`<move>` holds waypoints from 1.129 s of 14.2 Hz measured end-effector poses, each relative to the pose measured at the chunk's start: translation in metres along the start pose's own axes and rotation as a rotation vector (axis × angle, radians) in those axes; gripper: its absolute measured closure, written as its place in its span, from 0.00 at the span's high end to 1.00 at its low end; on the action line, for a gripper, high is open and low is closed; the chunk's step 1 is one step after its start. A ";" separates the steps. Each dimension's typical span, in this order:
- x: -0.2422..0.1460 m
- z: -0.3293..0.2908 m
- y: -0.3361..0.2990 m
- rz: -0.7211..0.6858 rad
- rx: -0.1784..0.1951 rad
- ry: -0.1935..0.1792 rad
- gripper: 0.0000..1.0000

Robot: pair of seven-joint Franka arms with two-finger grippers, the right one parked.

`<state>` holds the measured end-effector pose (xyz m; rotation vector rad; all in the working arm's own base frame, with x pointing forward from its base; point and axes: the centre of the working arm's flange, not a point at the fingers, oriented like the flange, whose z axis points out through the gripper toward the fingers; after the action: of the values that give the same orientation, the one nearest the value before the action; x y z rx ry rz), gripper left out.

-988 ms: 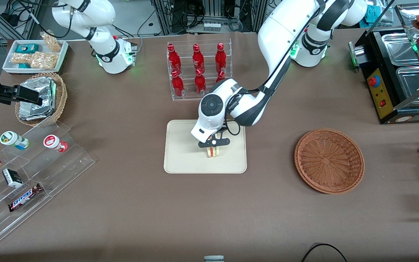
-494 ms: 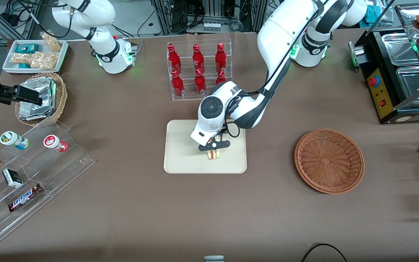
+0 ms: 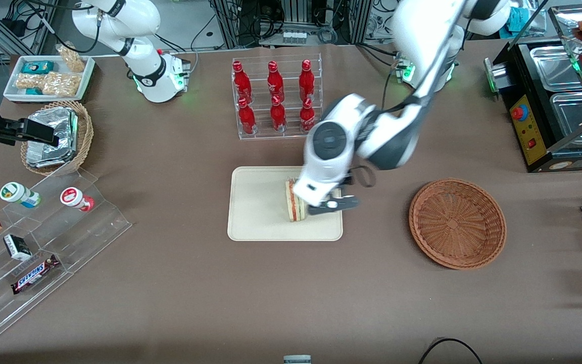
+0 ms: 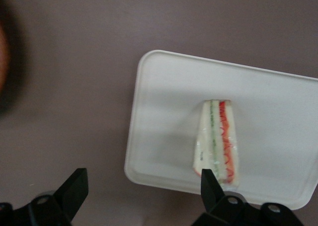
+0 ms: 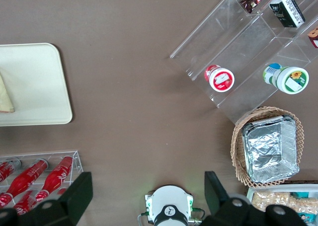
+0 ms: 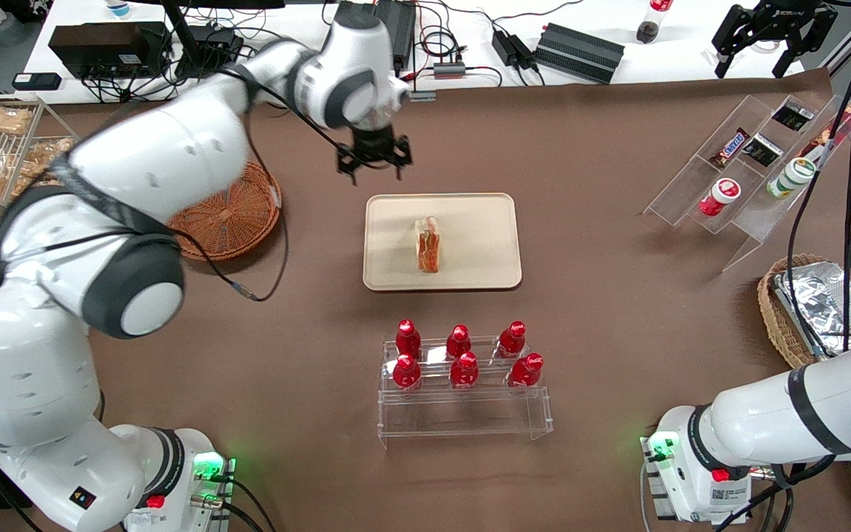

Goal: Place sandwich from basket to tray

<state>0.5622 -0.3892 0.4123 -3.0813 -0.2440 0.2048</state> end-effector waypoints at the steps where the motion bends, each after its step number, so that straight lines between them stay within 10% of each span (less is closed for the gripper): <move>1: 0.008 -0.028 -0.035 0.000 0.006 -0.024 1.00; 6: 0.022 -0.124 -0.222 0.047 0.004 -0.173 1.00; 16: 0.029 -0.154 -0.353 0.002 -0.031 -0.203 1.00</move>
<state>0.5568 -0.0417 0.5803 -3.0907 -0.2536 0.5201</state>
